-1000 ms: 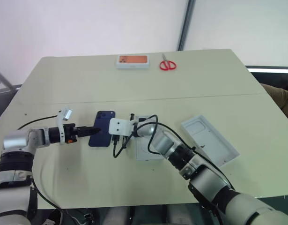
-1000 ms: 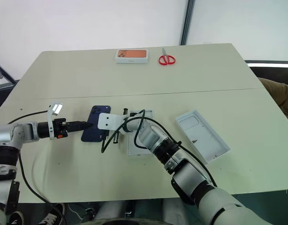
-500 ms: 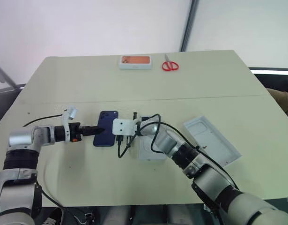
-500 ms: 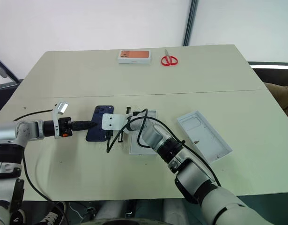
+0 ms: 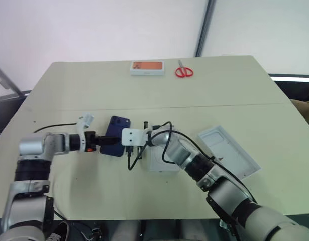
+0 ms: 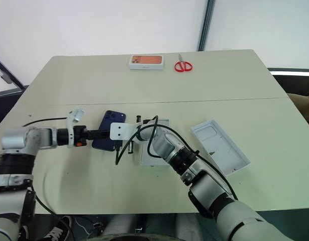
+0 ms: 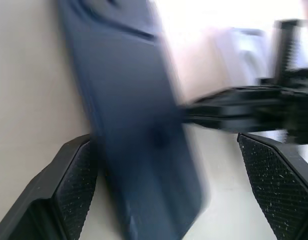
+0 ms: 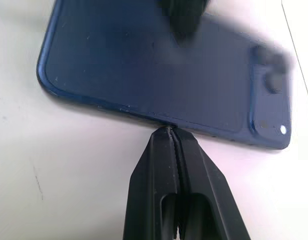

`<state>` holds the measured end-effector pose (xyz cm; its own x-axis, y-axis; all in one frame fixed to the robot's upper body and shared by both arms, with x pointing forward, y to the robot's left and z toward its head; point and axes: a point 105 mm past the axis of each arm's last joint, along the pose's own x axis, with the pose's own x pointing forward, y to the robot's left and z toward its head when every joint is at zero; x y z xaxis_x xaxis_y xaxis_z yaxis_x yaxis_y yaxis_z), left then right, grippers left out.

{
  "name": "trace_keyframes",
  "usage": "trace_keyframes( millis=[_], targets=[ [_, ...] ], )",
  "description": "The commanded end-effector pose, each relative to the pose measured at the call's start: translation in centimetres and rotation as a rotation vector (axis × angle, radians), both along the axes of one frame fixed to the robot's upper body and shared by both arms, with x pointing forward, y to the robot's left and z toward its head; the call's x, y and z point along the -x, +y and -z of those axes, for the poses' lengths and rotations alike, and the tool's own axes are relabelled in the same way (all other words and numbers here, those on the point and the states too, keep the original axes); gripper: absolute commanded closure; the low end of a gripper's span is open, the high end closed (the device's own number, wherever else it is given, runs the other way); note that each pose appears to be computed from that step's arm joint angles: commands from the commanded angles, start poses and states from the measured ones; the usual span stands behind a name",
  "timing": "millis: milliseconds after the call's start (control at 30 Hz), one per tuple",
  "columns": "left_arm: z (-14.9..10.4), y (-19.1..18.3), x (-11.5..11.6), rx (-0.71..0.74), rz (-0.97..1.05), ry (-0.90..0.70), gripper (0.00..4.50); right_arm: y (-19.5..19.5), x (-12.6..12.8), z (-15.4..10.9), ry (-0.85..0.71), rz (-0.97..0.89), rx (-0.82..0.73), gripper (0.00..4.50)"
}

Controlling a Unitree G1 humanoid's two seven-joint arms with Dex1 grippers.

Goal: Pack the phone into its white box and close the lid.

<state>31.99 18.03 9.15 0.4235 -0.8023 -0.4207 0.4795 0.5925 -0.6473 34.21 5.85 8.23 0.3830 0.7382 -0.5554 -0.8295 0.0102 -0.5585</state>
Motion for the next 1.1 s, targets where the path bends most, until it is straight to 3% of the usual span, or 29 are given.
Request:
trace_keyframes(
  millis=[33, 267, 467, 700, 800, 933, 1100],
  targets=[
    [3.2, -1.7, 1.9, 0.023, 0.048, 0.175, 0.00, 1.2, 0.9, -0.5, -0.011, -0.048, -0.025, 4.45],
    [2.7, -1.6, 1.5, 0.007, 0.028, 0.140, 0.00, 1.2, 0.9, -0.5, -0.014, -0.045, -0.030, 4.45],
    [1.5, -0.2, 0.9, 0.097, -0.031, 0.068, 0.00, 0.9, 0.8, -0.3, -0.016, -0.039, -0.023, 4.45],
    [1.8, 0.7, 0.7, 0.159, -0.109, 0.114, 0.00, 0.9, 0.7, -0.2, -0.020, -0.038, -0.019, 4.45],
    [1.8, 0.5, 1.1, 0.170, -0.088, 0.119, 0.84, 0.8, 0.7, -0.1, -0.033, -0.041, -0.006, 4.50],
    [1.9, 0.4, 1.2, 0.169, -0.087, 0.118, 2.76, 0.8, 0.7, -0.1, -0.031, -0.041, -0.012, 4.50],
    [1.9, 0.0, 1.5, 0.204, -0.074, 0.127, 2.76, 0.7, 0.6, -0.2, -0.034, -0.042, -0.011, 4.50]
  ],
)
